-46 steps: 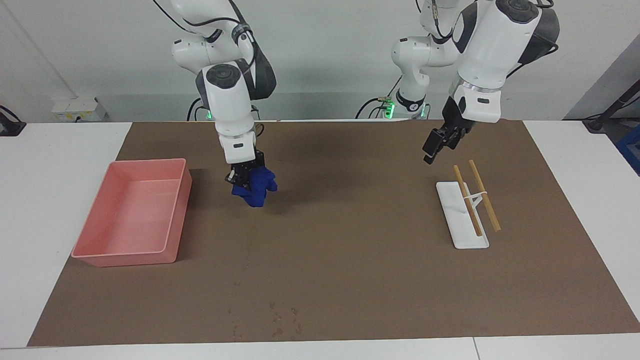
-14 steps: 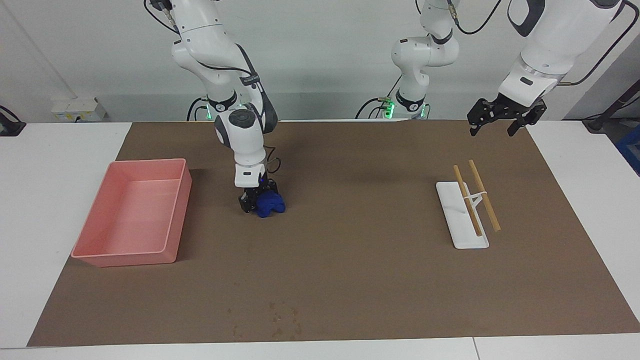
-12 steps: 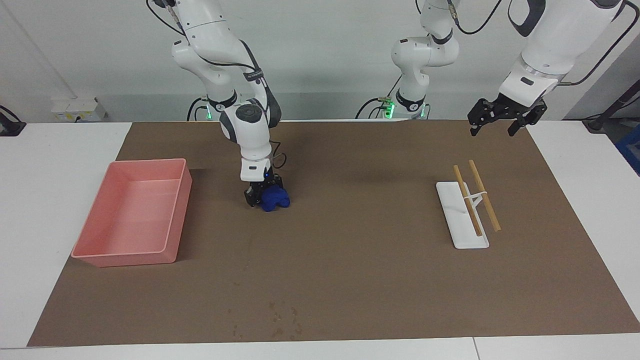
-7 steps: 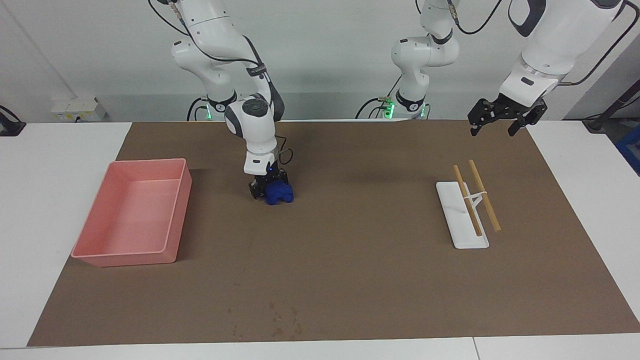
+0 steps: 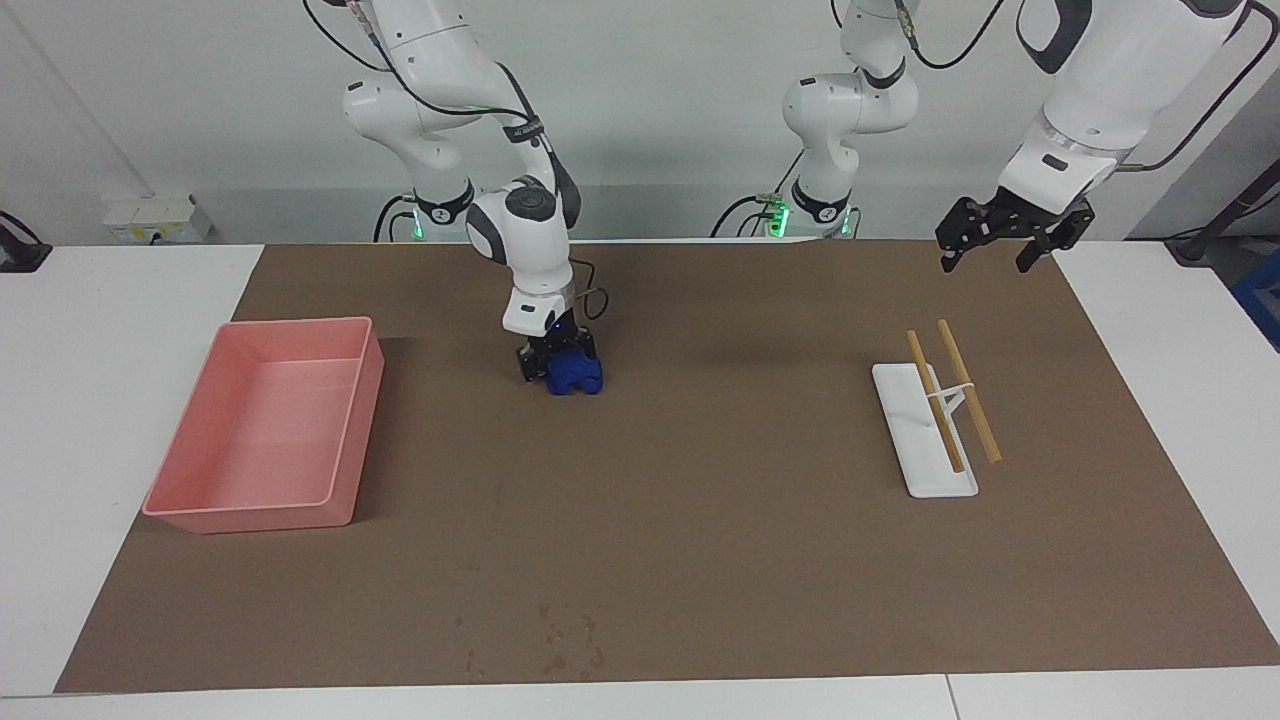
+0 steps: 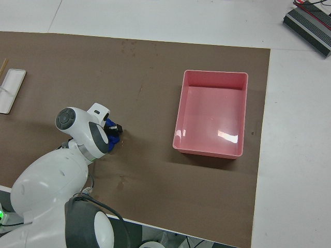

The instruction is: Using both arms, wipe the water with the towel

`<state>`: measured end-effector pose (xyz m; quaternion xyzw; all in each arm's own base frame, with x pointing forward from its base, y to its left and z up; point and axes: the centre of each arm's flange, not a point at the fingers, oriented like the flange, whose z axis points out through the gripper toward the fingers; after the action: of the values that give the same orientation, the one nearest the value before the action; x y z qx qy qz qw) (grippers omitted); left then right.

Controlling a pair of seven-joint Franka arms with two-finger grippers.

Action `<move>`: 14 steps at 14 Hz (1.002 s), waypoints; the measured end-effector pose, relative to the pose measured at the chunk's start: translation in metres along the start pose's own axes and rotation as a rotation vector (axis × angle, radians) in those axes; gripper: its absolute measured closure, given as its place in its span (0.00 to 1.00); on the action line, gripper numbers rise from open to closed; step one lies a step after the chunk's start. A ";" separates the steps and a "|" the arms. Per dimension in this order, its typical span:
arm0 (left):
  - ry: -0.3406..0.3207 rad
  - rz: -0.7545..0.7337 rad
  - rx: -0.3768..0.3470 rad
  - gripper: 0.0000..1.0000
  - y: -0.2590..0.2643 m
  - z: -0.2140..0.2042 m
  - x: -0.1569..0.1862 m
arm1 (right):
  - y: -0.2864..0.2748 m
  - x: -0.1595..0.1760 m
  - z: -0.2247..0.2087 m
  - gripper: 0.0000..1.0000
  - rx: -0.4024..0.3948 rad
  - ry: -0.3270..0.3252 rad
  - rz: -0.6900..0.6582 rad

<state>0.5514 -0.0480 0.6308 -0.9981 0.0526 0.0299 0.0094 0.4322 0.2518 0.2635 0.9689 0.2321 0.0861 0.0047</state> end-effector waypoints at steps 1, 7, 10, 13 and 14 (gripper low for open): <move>0.000 0.000 0.000 0.00 0.000 0.000 0.000 | 0.003 0.002 0.000 1.00 0.003 0.001 -0.069; 0.000 0.000 0.000 0.00 0.000 0.000 0.000 | 0.140 0.036 0.009 1.00 -0.025 0.030 -0.432; 0.000 0.000 0.000 0.00 0.000 0.000 0.000 | 0.154 0.049 0.010 1.00 -0.062 0.036 -0.530; 0.000 0.000 0.000 0.00 0.000 0.000 0.000 | 0.169 0.063 0.013 1.00 -0.093 0.045 -0.561; 0.000 0.000 0.000 0.00 0.000 0.000 0.000 | 0.173 0.067 0.014 1.00 -0.095 0.050 -0.557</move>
<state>0.5514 -0.0480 0.6308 -0.9981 0.0526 0.0299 0.0094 0.5712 0.1284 0.2693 0.8641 0.4850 0.1161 0.0677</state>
